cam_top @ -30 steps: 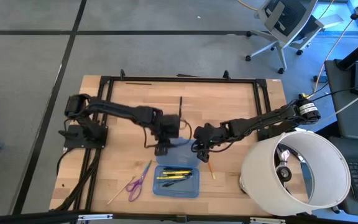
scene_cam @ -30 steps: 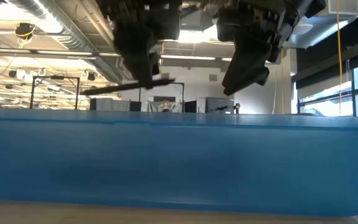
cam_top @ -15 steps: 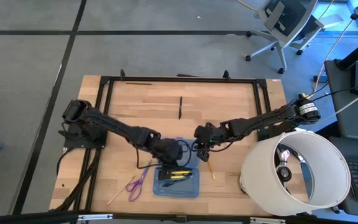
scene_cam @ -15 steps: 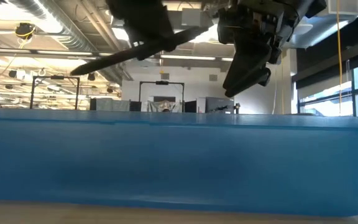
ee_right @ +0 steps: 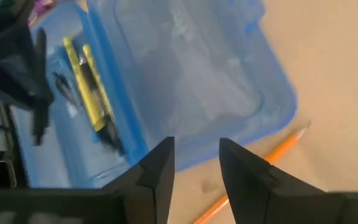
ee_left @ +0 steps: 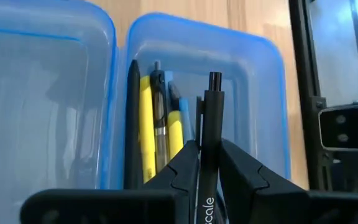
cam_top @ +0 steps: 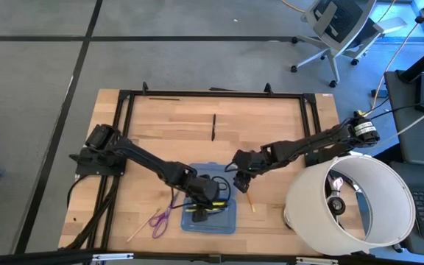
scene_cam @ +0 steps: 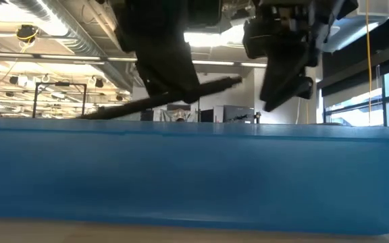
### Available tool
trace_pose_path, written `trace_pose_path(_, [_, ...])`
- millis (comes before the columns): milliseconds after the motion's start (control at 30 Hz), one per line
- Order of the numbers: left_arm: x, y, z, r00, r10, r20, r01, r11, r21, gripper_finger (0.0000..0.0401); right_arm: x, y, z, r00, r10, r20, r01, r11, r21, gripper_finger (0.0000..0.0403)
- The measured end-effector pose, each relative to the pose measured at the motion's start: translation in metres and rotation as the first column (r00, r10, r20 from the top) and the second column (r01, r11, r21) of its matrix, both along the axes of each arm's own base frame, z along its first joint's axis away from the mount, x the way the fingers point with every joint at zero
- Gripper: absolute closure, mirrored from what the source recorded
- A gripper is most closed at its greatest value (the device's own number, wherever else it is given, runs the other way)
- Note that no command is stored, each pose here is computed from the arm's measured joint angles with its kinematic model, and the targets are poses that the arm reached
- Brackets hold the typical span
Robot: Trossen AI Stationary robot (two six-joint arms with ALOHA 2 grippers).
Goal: Pick & place school supplies into a supply box
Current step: Put the black pen into the blue supply box
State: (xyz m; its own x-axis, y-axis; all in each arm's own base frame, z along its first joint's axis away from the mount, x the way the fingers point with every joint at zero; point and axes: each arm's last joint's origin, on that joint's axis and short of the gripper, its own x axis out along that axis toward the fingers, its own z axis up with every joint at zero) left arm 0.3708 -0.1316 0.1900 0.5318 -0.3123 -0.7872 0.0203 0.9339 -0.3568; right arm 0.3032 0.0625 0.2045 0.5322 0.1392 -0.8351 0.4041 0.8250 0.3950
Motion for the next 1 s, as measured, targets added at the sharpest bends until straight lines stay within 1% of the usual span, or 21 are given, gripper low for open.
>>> trace_pose_path(67, [0.001,0.0,-0.004,1.0,0.001,-0.013,-0.001,1.0,0.005,0.0361,-0.003,0.004,-0.001,0.999,0.001,-0.038,0.0,0.999,0.036,0.0274])
trace_pose_path(167, [0.002,0.0,-0.007,1.0,0.001,-0.014,-0.001,1.0,0.005,0.0361,-0.008,0.009,-0.003,0.996,-0.003,-0.091,0.008,0.998,0.056,0.0274])
trace_pose_path(367, [0.003,-0.001,-0.013,1.0,0.001,-0.028,-0.001,1.0,0.01,0.0361,-0.021,0.023,-0.007,0.976,0.007,-0.22,0.022,0.991,0.129,0.0274])
trace_pose_path(567, [0.003,-0.001,-0.013,1.0,0.0,-0.028,0.0,1.0,0.012,0.0361,-0.029,0.044,-0.007,0.958,0.012,-0.287,0.058,0.971,0.234,0.0274])
trace_pose_path(633, [0.003,-0.001,-0.013,1.0,-0.007,-0.023,0.008,1.0,0.02,0.0361,-0.031,0.05,-0.007,0.957,0.014,-0.29,0.057,0.97,0.234,0.0274])
trace_pose_path(767, [0.004,-0.001,-0.014,1.0,-0.009,-0.022,0.01,1.0,0.023,0.0361,-0.032,0.061,-0.008,0.966,-0.021,-0.257,0.077,0.975,0.207,0.0274])
trace_pose_path(1000, [0.005,-0.002,-0.024,0.998,-0.028,-0.047,0.029,0.999,0.017,0.0361,-0.033,0.075,-0.005,0.979,0.025,-0.203,0.023,0.973,0.23,0.0274])
